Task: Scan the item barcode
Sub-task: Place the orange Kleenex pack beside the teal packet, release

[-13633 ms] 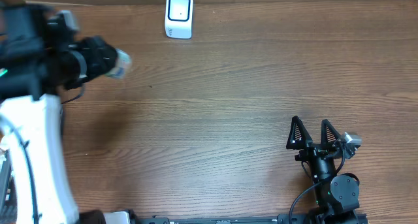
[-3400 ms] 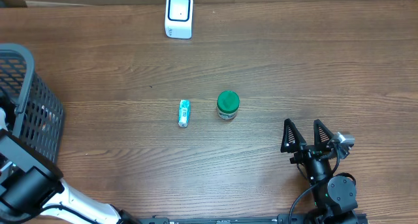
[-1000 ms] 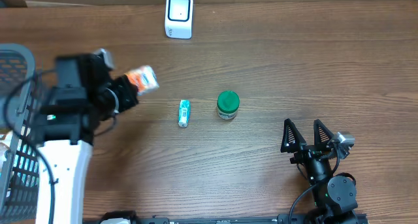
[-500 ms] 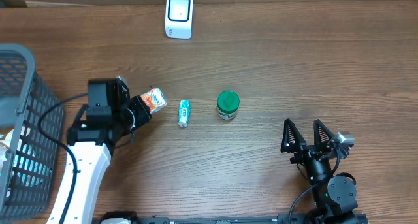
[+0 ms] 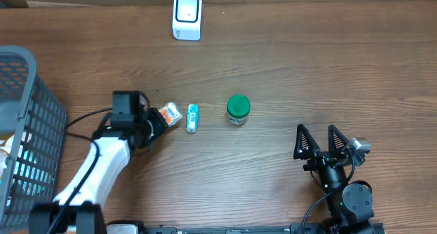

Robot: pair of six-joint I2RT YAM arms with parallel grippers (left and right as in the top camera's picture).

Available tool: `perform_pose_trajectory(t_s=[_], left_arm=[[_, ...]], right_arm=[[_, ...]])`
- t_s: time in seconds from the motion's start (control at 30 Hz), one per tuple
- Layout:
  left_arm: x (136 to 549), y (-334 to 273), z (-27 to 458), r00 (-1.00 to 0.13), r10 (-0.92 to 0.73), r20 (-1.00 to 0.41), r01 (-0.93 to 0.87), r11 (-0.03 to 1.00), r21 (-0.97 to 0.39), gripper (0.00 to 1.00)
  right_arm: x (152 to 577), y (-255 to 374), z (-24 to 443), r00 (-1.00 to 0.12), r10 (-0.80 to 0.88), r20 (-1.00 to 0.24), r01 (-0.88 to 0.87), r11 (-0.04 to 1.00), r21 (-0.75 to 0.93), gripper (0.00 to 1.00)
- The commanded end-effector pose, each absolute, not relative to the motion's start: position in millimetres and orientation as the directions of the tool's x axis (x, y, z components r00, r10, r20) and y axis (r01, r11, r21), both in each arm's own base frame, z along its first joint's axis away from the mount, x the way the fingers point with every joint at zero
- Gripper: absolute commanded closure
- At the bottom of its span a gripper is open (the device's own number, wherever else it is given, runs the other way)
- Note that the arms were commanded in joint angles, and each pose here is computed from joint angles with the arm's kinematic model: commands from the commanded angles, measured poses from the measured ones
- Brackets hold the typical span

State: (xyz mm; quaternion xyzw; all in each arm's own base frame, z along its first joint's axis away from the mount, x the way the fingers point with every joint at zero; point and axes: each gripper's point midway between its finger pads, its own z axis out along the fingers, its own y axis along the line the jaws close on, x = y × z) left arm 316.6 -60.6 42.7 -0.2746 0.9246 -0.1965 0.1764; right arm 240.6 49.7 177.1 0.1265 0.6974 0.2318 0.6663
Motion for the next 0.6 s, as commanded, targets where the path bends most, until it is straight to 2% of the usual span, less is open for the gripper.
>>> perform_pose_trajectory(t_s=[0.0, 0.07, 0.13, 0.2, 0.3, 0.5, 0.57], left_arm=[[319, -75, 27, -0.801, -0.564, -0.199, -0.432, 0.776, -0.459, 0.86], [322, -81, 28, -0.8, -0.571, -0.187, -0.428, 0.76, -0.489, 0.67], [326, -87, 33, -0.807, -0.562, -0.182, -0.405, 0.75, -0.523, 0.53], [331, -88, 41, -0.806, -0.56, -0.19, -0.391, 0.746, -0.54, 0.43], [341, -93, 68, -0.818, -0.532, -0.217, -0.328, 0.743, -0.584, 0.4], [365, -88, 185, -0.785, -0.433, -0.443, -0.111, 0.802, -0.587, 0.38], [366, -78, 223, -0.753, -0.419, -0.507, -0.075, 0.82, -0.567, 0.35]], right_arm=[[240, 52, 175, -0.082, 0.485, -0.871, -0.141, 0.859, 0.492, 0.0], [240, 52, 175, -0.081, 0.485, -0.871, -0.141, 0.859, 0.492, 0.0], [240, 52, 175, -0.081, 0.485, -0.871, -0.141, 0.859, 0.492, 0.0], [240, 52, 175, -0.082, 0.485, -0.871, -0.141, 0.859, 0.492, 0.0], [240, 52, 175, -0.081, 0.485, -0.871, -0.141, 0.859, 0.492, 0.0], [240, 52, 175, -0.081, 0.485, -0.871, -0.141, 0.859, 0.492, 0.0], [240, 52, 175, -0.081, 0.485, -0.871, -0.141, 0.859, 0.492, 0.0]])
